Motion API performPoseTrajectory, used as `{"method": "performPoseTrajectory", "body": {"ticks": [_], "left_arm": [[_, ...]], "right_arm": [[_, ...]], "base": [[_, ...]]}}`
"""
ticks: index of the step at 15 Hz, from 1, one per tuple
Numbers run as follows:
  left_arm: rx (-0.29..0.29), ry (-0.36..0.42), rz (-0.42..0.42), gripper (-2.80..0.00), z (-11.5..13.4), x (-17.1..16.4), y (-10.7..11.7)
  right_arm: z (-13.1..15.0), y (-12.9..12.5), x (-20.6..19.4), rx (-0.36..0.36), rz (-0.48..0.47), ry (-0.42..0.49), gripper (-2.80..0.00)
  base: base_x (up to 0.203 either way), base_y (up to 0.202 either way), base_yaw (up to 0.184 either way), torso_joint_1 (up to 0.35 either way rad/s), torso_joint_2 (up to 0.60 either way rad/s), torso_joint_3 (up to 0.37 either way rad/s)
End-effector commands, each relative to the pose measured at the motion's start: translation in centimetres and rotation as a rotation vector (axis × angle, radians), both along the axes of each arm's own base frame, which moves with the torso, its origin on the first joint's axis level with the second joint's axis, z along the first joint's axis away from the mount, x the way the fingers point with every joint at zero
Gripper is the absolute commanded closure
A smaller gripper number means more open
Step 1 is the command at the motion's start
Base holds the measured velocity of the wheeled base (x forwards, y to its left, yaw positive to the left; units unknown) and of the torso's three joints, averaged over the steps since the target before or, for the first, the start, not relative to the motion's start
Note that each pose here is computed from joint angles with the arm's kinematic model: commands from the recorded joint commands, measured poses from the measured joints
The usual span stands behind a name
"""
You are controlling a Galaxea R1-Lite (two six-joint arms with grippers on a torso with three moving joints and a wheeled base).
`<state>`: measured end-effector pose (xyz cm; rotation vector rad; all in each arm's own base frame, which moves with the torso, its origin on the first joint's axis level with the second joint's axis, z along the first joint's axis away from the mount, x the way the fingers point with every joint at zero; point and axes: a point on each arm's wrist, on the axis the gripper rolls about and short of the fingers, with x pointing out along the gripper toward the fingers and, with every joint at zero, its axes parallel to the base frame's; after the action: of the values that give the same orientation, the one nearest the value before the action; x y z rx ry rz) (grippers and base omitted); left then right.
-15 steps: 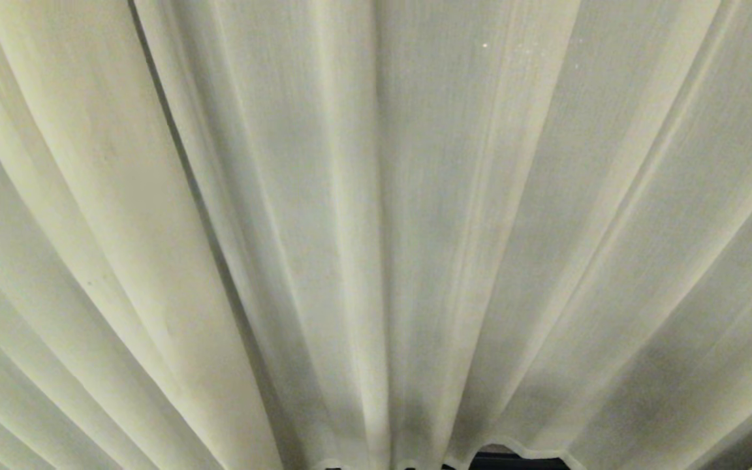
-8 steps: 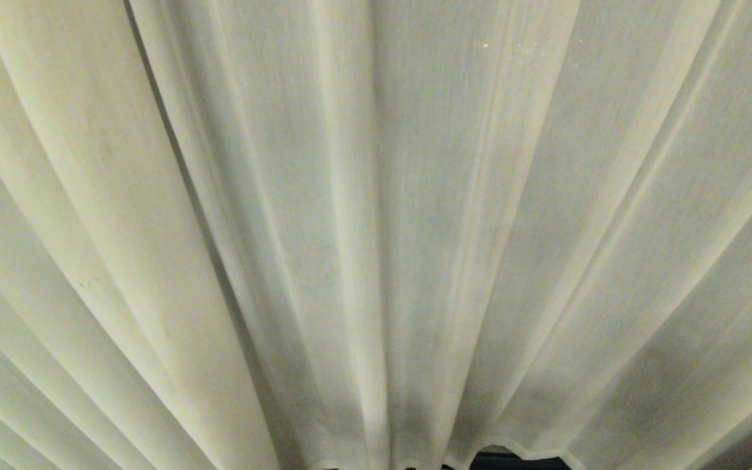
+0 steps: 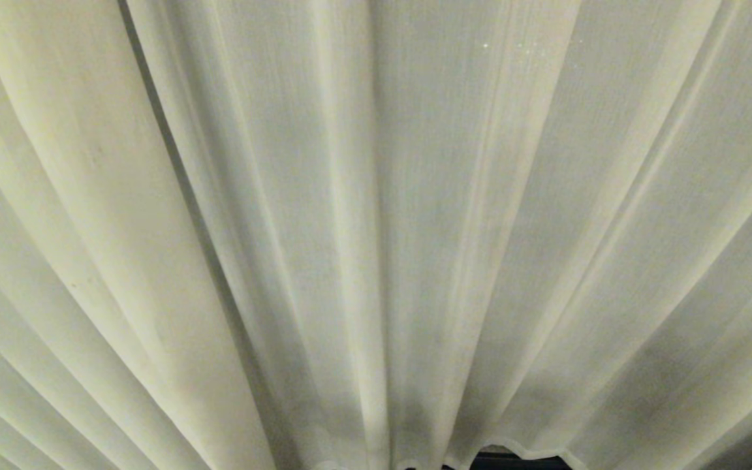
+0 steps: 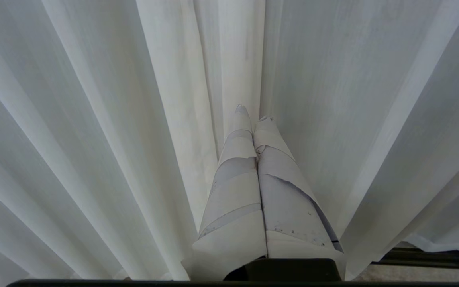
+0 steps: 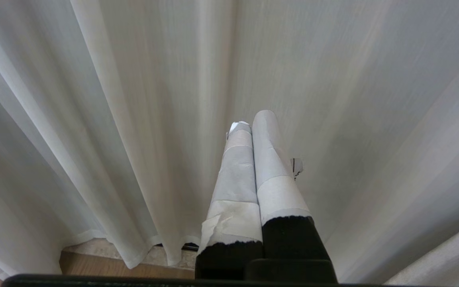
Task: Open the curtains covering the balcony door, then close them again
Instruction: Close the outer curtains on both sides
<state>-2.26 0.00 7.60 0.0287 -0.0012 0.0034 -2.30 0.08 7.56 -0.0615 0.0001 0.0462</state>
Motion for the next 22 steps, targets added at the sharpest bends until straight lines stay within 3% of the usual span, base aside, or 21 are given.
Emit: {"method": "performPoseTrajectory", "body": {"ticks": [1, 19, 22], "left_arm": [[0.000, -0.003, 0.003, 0.00, 0.00, -0.02, 0.00], [0.000, -0.003, 0.000, 0.00, 0.00, -0.02, 0.00], [0.000, -0.003, 0.000, 0.00, 0.00, -0.02, 0.00]], "right_arm": [[0.00, 0.00, 0.01, -0.001, 0.001, 0.002, 0.00], [0.00, 0.00, 0.01, -0.001, 0.001, 0.002, 0.00], [0.00, 0.00, 0.01, -0.001, 0.001, 0.002, 0.00]], "base": [[0.000, 0.000, 0.000, 0.000, 0.00, 0.000], [0.000, 0.000, 0.000, 0.000, 0.00, 0.000], [0.003, -0.109, 0.002, 0.000, 0.00, 0.000]]}}
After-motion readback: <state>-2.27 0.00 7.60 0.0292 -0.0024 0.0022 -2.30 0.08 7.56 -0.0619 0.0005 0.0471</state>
